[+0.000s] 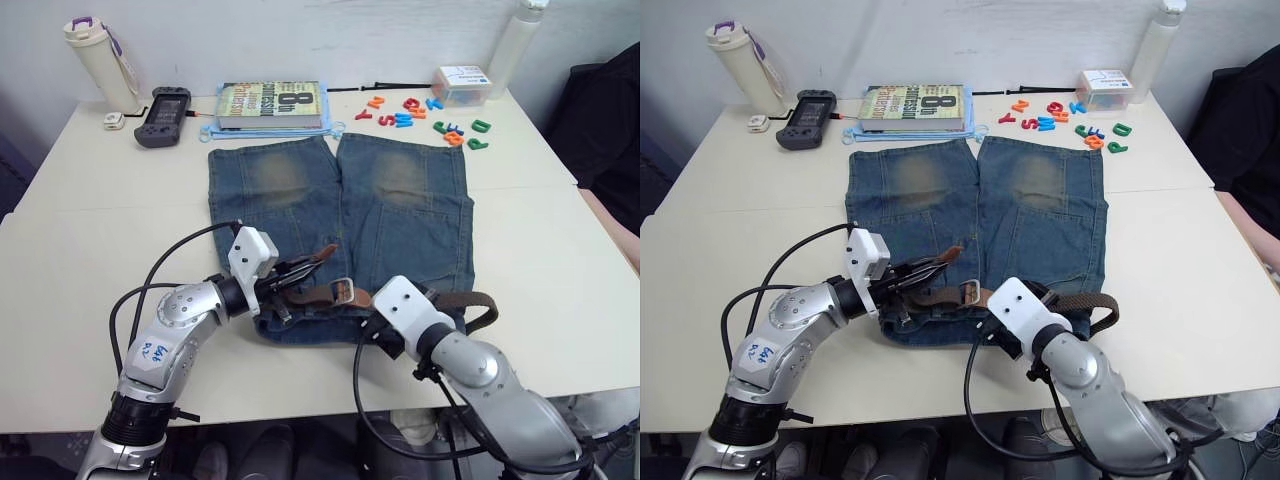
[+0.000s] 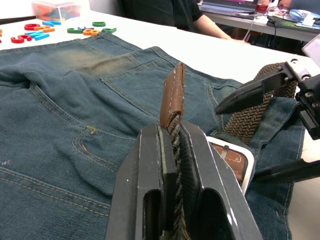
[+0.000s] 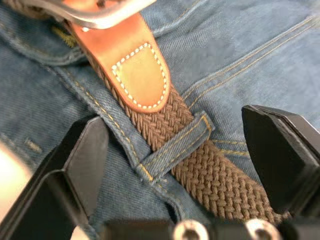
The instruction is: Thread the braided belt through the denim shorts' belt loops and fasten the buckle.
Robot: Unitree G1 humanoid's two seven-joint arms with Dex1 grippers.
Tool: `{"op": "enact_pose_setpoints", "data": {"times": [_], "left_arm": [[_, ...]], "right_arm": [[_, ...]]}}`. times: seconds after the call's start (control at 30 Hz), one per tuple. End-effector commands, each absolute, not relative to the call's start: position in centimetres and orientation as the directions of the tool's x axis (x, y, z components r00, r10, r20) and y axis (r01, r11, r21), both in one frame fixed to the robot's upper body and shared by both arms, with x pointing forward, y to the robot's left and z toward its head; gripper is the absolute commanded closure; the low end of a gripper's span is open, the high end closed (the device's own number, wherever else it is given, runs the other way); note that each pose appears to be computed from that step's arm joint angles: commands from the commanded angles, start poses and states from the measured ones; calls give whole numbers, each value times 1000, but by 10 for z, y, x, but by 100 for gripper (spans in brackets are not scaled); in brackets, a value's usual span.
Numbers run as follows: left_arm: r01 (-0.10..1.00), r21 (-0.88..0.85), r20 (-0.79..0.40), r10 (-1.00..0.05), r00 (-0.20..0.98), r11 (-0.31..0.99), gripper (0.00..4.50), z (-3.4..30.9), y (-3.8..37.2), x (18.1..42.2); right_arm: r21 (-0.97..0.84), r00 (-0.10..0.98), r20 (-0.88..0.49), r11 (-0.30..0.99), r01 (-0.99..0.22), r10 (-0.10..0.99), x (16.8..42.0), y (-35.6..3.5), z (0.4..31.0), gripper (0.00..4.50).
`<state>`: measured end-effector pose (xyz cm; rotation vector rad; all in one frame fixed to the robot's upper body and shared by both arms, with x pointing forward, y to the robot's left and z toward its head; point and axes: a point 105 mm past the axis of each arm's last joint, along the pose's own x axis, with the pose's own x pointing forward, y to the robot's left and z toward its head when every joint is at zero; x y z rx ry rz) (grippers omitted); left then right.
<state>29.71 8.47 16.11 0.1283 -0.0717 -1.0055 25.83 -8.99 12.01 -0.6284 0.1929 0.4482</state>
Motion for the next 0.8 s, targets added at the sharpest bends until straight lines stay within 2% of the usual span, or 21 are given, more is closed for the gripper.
{"op": "enact_pose_setpoints", "data": {"times": [0.03, 0.2, 0.3, 0.5, 0.6, 0.8], "left_arm": [[838, 159, 27, -851, 525, 522, 450, 169, 81, 297], [853, 68, 117, -853, 508, 517, 450, 191, 76, 296], [849, 16, 177, -837, 518, 529, 450, 208, 79, 299], [831, -130, 228, -799, 556, 541, 450, 224, 91, 304], [835, -184, 255, -795, 551, 519, 450, 233, 95, 301], [845, -209, 295, -792, 535, 493, 450, 250, 88, 300]], "right_arm": [[-552, 910, -125, 734, -396, 396, 248, -81, 155, 7], [-501, 841, -236, 680, -535, 487, 235, -86, 145, 7], [-414, 814, -239, 703, -579, 529, 236, -95, 156, 7], [-224, 820, -38, 795, -563, 571, 253, -93, 208, 7], [-155, 804, -18, 793, -589, 594, 256, -87, 215, 88], [-121, 775, -34, 767, -630, 631, 258, -78, 216, 388]]}}
